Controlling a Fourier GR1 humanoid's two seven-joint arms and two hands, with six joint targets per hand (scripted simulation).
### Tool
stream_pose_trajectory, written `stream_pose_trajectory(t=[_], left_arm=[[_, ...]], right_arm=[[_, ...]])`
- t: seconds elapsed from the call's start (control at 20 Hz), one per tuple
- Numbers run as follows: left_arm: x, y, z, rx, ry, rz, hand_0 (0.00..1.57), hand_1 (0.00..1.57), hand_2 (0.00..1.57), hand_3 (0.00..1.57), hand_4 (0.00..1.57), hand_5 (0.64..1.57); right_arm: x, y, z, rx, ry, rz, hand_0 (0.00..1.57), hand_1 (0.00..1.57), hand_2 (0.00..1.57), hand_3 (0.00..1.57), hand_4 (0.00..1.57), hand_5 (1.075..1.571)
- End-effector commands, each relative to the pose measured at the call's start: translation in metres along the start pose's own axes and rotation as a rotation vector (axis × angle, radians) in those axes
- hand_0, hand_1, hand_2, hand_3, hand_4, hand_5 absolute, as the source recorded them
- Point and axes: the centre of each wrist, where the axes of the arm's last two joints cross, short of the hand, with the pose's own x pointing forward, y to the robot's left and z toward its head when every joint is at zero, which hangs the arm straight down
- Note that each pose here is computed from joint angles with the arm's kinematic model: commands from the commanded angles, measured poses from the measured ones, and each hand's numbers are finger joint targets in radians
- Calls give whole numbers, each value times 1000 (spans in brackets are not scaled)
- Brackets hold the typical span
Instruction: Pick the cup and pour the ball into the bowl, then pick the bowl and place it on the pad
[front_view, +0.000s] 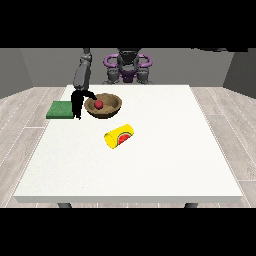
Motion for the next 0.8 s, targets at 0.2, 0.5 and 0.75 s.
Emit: stream_pose_trajectory(t=[0.2, 0.5, 0.75], left_arm=[[41, -4, -17, -48, -76, 20, 0, 0, 0, 0, 41, 1525], [35, -6, -12, -30, -77, 29, 0, 0, 0, 0, 0, 1530], [50, -4, -21, -64, -80, 34, 0, 0, 0, 0, 0, 1542]], right_arm=[[-13, 6, -18, -36, -33, 14, 0, 0, 0, 0, 337, 1570], [-20, 3, -13, -40, -48, -2, 0, 0, 0, 0, 294, 1566], [-27, 39, -18, -41, -8, 23, 0, 0, 0, 0, 433, 1570]])
